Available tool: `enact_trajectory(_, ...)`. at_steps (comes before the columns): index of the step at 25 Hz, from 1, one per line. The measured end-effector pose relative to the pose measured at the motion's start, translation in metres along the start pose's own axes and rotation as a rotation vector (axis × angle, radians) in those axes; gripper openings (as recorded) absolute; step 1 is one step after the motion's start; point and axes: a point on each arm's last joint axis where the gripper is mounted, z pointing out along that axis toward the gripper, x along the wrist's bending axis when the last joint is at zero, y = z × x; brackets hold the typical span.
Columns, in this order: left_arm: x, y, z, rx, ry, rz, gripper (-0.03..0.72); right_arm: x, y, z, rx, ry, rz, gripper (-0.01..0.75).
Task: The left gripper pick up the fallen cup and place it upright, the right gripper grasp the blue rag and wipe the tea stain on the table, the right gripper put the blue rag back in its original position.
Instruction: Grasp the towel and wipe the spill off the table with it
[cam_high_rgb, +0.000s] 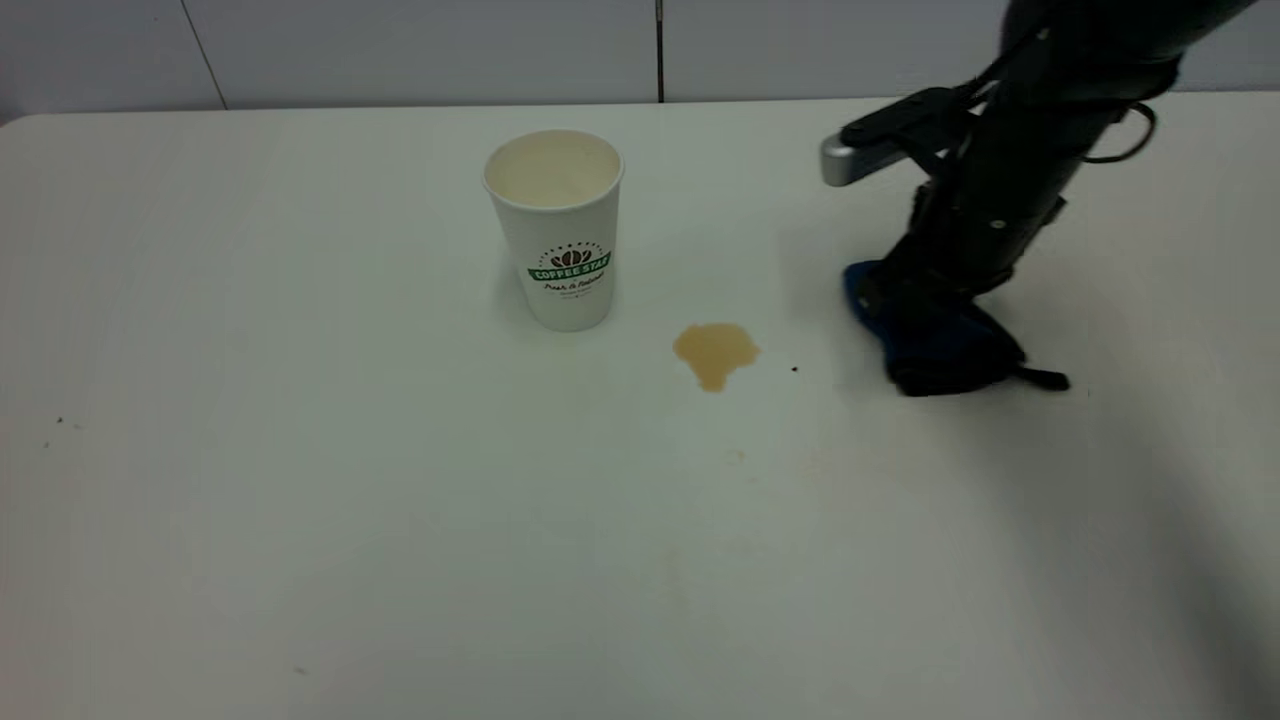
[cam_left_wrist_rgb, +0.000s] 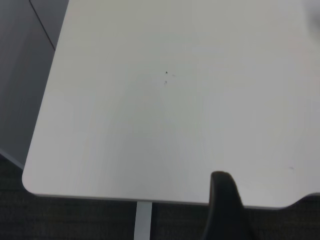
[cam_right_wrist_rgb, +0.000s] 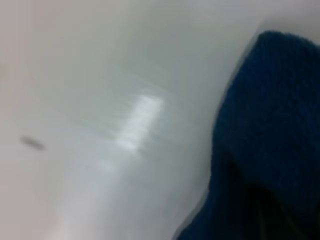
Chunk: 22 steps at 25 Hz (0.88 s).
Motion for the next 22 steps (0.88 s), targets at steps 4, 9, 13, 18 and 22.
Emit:
enact_trajectory(4, 0.0, 0.0, 0.0, 0.0, 0.0, -0.001, 0.493, 0.038, 0.036, 0.0, -0.093, 0.017, -0.083, 0.086)
enact_trajectory(9, 0.0, 0.0, 0.0, 0.0, 0.0, -0.001, 0.493, 0.072, 0.048, 0.012, -0.049, 0.064, -0.15, 0.086)
enact_trajectory(13, 0.0, 0.0, 0.0, 0.0, 0.0, -0.001, 0.493, 0.1, 0.046, 0.014, -0.011, 0.1, -0.195, 0.086)
enact_trajectory(18, 0.0, 0.0, 0.0, 0.0, 0.0, -0.001, 0.493, 0.127, 0.038, 0.01, 0.096, 0.177, -0.217, 0.086)
enact_trajectory(22, 0.0, 0.0, 0.0, 0.0, 0.0, -0.001, 0.493, 0.137, 0.024, 0.006, 0.253, 0.229, -0.273, 0.086)
